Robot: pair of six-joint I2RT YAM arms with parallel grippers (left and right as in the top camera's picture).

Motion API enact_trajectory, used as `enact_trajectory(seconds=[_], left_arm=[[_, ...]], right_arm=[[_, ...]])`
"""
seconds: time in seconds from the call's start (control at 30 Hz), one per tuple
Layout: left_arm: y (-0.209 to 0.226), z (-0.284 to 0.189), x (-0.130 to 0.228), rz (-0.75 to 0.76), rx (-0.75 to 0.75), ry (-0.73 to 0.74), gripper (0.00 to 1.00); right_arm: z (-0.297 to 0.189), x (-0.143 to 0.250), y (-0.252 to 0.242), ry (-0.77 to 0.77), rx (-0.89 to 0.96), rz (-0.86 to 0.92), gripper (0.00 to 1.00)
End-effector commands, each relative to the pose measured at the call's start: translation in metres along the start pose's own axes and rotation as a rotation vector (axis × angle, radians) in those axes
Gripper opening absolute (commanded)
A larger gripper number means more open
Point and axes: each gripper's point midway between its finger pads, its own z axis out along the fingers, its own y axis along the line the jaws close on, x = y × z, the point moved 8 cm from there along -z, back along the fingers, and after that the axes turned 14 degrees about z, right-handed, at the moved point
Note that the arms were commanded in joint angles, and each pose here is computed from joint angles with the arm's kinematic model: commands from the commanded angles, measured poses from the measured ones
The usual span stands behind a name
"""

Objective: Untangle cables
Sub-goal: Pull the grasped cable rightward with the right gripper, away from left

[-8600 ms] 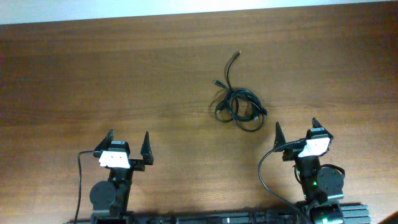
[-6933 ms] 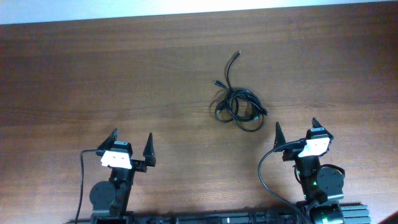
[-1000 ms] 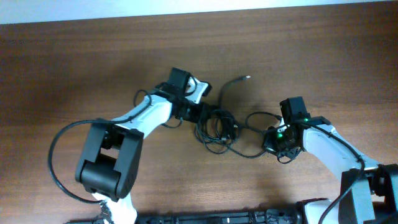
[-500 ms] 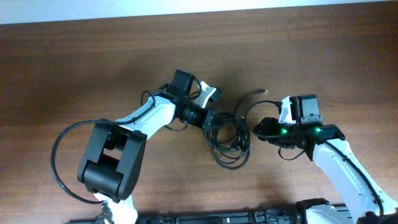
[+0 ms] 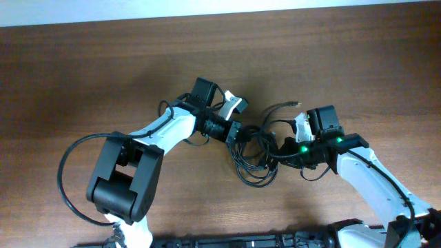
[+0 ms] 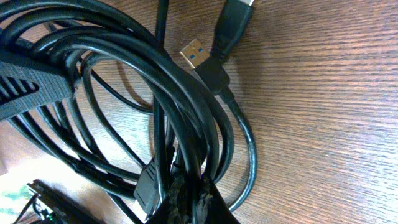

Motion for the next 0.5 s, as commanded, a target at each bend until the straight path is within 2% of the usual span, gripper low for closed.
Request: enact_trajectory(seconds=[0.0,0.1,0.2,0.3,0.47], left_arm=[[0.006,0.004,0.005,0.003,-0.030,0.021,0.00],[0.013,0.003,0.010,-0.014,-0.116,0.057,0.00],[0.013,0.003,0.010,-0.014,-0.119,0.058,0.00],[0.014,0.003,0.010,-0.014,-0.126,0.060,0.00],[0.020,-0.004,0.011,-0.039,-0.136,0.048,0.00]], right_arm=[[-0.001,-0.003,-0.018,-0.070,0.178,0.075,0.04],[-0.010,-0.002,-0.046,-0.179,0.436,0.239,0.04],[-0.026,0.004,-0.071,-0.302,0.682,0.392,0.04],[-0.033,0.005,-0.078,-0.378,0.744,0.484,0.04],[-0.041,0.001,-0.081,-0.466,0.728,0.605,0.04]])
